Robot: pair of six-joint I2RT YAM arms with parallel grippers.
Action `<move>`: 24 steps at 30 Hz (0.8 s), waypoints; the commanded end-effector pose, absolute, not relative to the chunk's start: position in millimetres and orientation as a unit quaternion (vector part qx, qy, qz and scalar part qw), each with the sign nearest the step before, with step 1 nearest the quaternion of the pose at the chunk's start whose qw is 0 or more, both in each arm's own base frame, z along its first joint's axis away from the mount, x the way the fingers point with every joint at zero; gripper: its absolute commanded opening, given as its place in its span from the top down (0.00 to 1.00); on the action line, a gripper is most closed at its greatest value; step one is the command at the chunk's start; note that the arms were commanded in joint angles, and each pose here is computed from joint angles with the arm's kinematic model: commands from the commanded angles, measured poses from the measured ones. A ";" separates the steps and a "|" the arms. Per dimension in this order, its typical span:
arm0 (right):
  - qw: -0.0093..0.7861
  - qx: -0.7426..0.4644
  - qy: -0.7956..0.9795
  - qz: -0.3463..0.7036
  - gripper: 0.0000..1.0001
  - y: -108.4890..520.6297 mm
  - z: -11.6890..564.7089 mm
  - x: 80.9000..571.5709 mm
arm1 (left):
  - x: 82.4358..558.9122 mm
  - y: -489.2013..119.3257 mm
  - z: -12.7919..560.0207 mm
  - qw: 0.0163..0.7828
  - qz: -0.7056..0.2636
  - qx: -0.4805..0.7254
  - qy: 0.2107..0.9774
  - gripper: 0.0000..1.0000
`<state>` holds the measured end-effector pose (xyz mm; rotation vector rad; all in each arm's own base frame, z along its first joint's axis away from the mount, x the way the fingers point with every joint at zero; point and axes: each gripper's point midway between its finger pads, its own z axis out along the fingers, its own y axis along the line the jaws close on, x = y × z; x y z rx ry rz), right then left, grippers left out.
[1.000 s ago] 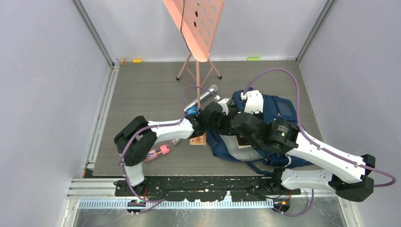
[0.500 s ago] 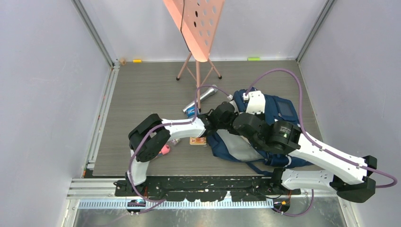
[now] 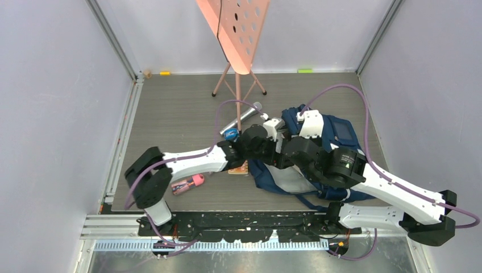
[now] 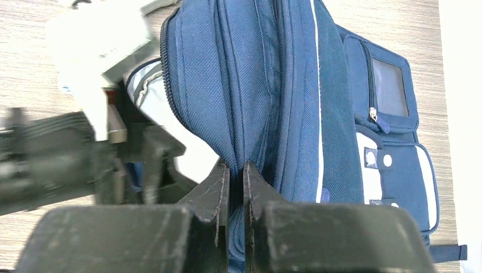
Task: Pack the student bag
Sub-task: Place the book in the student bag, then adjust the student bag at the center of the board.
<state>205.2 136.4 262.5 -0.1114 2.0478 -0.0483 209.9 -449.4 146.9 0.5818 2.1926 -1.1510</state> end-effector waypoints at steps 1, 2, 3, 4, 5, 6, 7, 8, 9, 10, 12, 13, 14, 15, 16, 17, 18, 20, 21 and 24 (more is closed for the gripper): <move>0.579 0.010 0.815 0.013 1.00 136.5 297.8 217.2 | 209.7 -412.0 174.9 0.352 -0.391 0.236 0.817 0.12; 0.579 0.008 0.815 0.011 1.00 136.5 296.8 217.4 | 208.1 -401.1 172.9 0.353 -0.376 0.235 0.824 0.10; 0.580 0.006 0.815 0.011 1.00 136.5 296.7 217.3 | 206.5 -390.0 170.4 0.353 -0.361 0.236 0.830 0.08; 0.579 0.002 0.816 0.012 1.00 137.6 294.7 217.3 | 204.6 -379.8 170.0 0.355 -0.349 0.235 0.835 0.06; 0.577 -0.001 0.816 0.015 1.00 138.5 293.8 216.8 | 202.9 -370.1 169.0 0.354 -0.338 0.234 0.840 0.05; 0.576 -0.003 0.817 0.015 1.00 139.5 291.1 216.7 | 200.2 -361.2 167.8 0.350 -0.331 0.233 0.845 0.04; 0.574 -0.005 0.819 0.018 1.00 140.7 289.3 216.0 | 197.9 -353.5 167.4 0.348 -0.326 0.231 0.848 0.03; 0.570 -0.008 0.821 0.019 1.00 141.8 285.0 215.4 | 195.4 -346.4 169.2 0.347 -0.325 0.228 0.850 0.01; 0.565 -0.012 0.825 0.024 1.00 144.2 281.6 214.2 | 198.6 -338.5 169.0 0.352 -0.316 0.215 0.854 0.01; 0.560 -0.014 0.828 0.026 1.00 146.0 276.4 213.3 | 198.1 -332.4 166.1 0.350 -0.313 0.205 0.859 0.00; 0.546 -0.022 0.837 0.036 1.00 152.3 266.2 210.5 | 197.8 -326.6 166.0 0.345 -0.321 0.187 0.862 0.00; 0.537 -0.028 0.842 0.043 1.00 157.0 260.6 208.6 | 198.7 -325.6 166.2 0.345 -0.327 0.178 0.862 0.00; 0.530 -0.030 0.846 0.044 1.00 159.3 253.5 207.6 | 197.3 -326.3 165.9 0.342 -0.336 0.174 0.860 0.00; 0.522 -0.035 0.851 0.049 1.00 164.0 247.6 206.4 | 194.3 -329.1 166.5 0.336 -0.350 0.173 0.857 0.00; 0.514 -0.040 0.856 0.046 1.00 166.3 238.2 205.5 | 195.0 -331.7 167.5 0.337 -0.362 0.168 0.853 0.00; 0.506 -0.045 0.860 0.053 1.00 171.4 233.3 204.1 | 195.0 -333.5 167.6 0.332 -0.373 0.160 0.851 0.00; 0.496 -0.053 0.865 0.049 1.00 174.2 223.3 202.8 | 196.1 -334.8 166.8 0.328 -0.382 0.154 0.850 0.00; 0.470 -0.072 0.878 0.059 0.99 182.4 206.5 196.5 | 200.3 -335.7 164.6 0.321 -0.395 0.146 0.848 0.00; 0.459 -0.076 0.883 0.056 0.99 182.3 197.7 193.5 | 204.6 -334.5 163.1 0.322 -0.394 0.142 0.849 0.00; 0.426 -0.081 0.898 0.068 1.00 184.7 180.5 181.9 | 225.0 -327.9 157.6 0.322 -0.386 0.126 0.855 0.00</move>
